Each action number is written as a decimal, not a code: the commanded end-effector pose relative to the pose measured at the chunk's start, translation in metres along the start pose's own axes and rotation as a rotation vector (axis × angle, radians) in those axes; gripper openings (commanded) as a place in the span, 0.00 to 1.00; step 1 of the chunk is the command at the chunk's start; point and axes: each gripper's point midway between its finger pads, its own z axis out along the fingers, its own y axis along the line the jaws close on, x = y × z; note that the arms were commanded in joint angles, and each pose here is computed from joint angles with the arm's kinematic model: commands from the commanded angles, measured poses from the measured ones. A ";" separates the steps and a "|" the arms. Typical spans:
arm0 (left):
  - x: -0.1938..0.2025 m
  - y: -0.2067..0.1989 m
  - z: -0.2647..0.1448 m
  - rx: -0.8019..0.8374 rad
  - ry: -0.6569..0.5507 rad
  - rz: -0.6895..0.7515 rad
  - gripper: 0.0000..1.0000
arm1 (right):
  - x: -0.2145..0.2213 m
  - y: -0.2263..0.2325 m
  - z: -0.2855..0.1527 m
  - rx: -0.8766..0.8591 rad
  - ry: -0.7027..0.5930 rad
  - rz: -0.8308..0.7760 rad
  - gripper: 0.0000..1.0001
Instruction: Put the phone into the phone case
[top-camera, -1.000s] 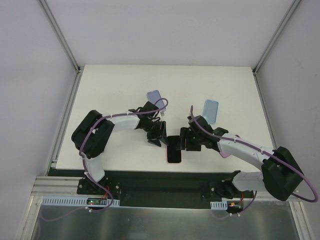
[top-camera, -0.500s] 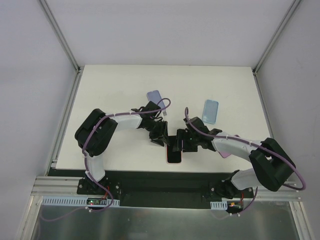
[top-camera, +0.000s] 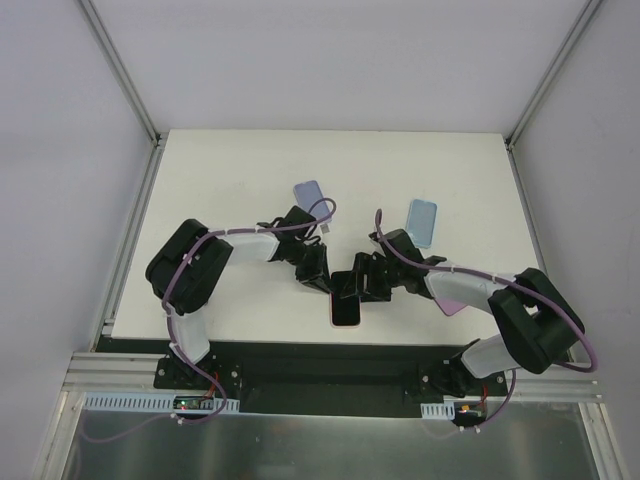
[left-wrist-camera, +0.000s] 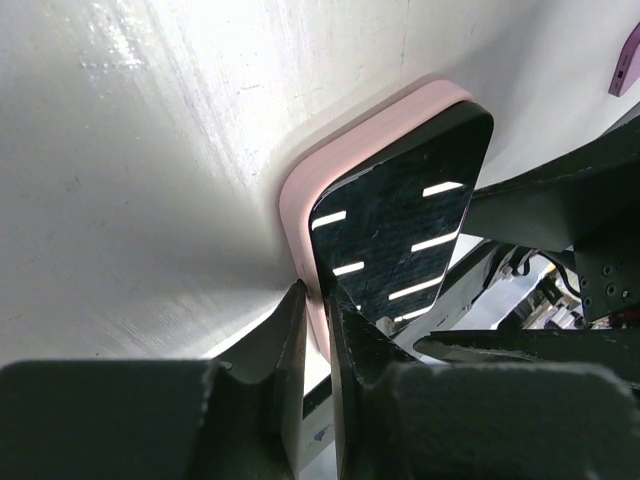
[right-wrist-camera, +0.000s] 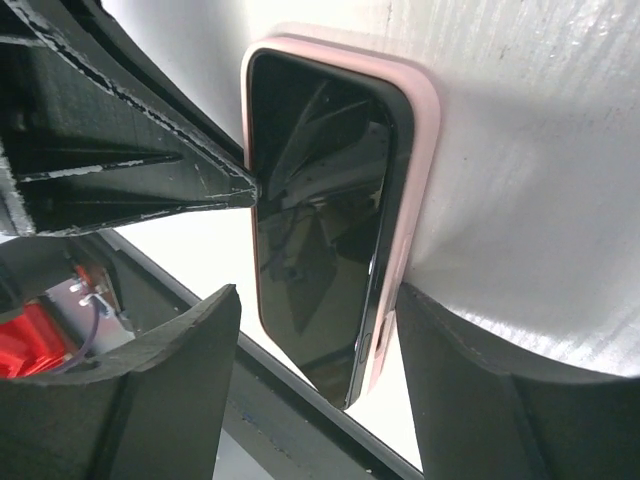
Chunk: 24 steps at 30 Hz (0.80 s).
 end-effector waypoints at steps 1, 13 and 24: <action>0.020 -0.010 -0.001 0.062 0.046 -0.002 0.09 | -0.020 0.057 -0.004 -0.286 -0.056 -0.055 0.65; 0.024 -0.011 -0.002 0.095 0.040 0.001 0.10 | -0.028 0.062 -0.017 -0.420 -0.077 0.011 0.63; 0.020 -0.012 -0.005 0.102 0.022 -0.010 0.13 | -0.028 0.068 -0.021 -0.455 -0.077 0.016 0.59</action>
